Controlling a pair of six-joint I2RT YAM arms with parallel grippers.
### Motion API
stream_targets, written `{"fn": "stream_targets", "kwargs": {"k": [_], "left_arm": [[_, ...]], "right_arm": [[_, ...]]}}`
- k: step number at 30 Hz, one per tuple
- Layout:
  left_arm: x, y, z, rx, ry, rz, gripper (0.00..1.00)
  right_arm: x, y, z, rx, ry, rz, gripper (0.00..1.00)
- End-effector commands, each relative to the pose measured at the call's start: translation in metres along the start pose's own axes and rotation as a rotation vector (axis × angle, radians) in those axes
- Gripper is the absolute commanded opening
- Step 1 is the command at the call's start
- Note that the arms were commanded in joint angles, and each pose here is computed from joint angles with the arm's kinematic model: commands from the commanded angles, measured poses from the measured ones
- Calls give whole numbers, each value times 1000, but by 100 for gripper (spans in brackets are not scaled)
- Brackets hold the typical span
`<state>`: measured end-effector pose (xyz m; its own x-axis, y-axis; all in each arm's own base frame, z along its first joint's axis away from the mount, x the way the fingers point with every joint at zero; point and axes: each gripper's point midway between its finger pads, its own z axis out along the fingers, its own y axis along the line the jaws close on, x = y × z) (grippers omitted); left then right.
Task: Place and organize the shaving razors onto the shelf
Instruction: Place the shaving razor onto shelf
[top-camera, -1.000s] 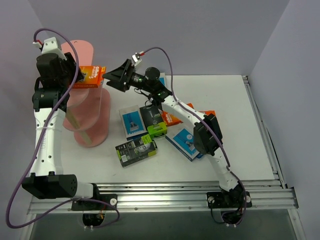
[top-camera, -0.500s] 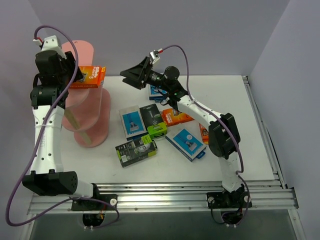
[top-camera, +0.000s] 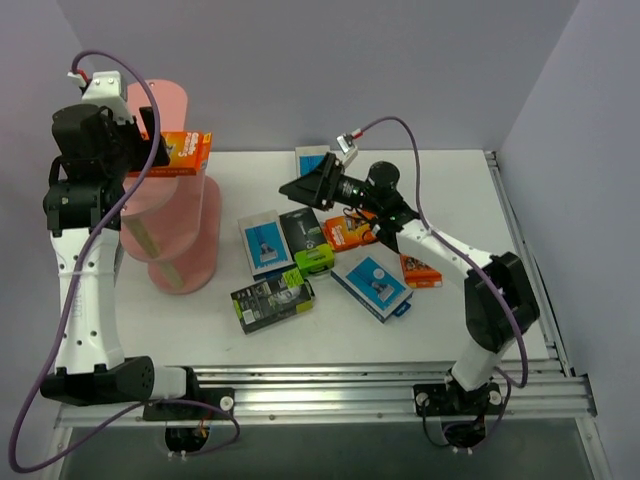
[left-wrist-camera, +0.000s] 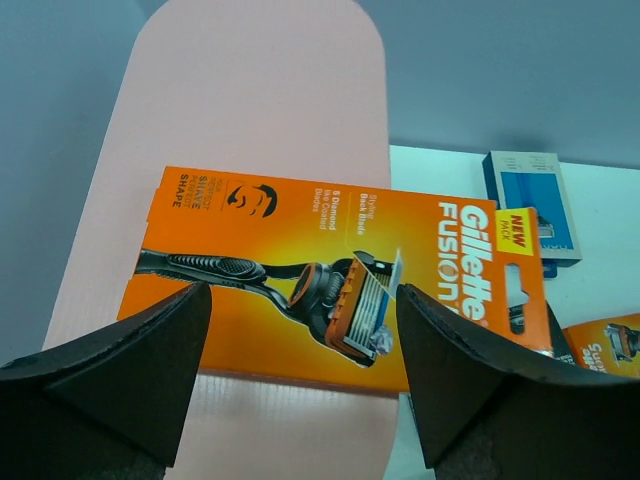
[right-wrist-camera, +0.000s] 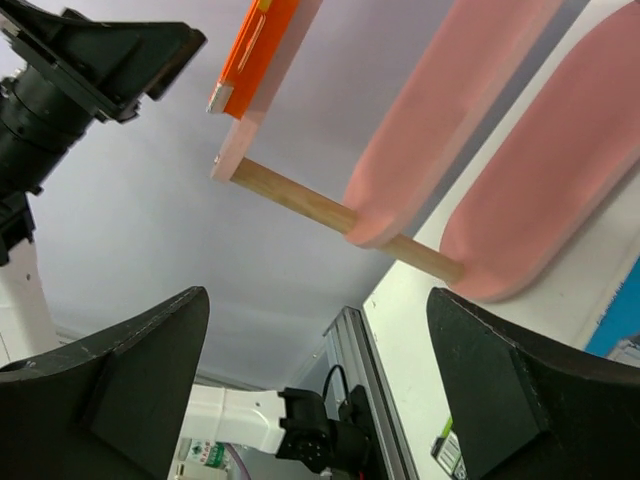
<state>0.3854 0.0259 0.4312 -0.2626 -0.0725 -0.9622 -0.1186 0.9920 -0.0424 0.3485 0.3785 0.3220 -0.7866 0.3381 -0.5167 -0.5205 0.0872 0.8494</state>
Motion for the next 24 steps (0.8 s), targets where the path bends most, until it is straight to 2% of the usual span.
{"fn": "stream_targets", "kwargs": {"k": [1,12,16,24], "left_arm": [[-31,-18,-21,117,-88,44,84],[-30,-44,-8,227,-45,6,90],[-26,-67,-7,284,-32,12,92],[-8,-72,8,238,32,65,93]], "right_arm": [[-5,23,-23,-56,-15,-126,86],[9,-1,-49,29,6,-143,87],[11,-10,-53,66,16,-158,88],[12,-20,-64,101,19,-158,88]]}}
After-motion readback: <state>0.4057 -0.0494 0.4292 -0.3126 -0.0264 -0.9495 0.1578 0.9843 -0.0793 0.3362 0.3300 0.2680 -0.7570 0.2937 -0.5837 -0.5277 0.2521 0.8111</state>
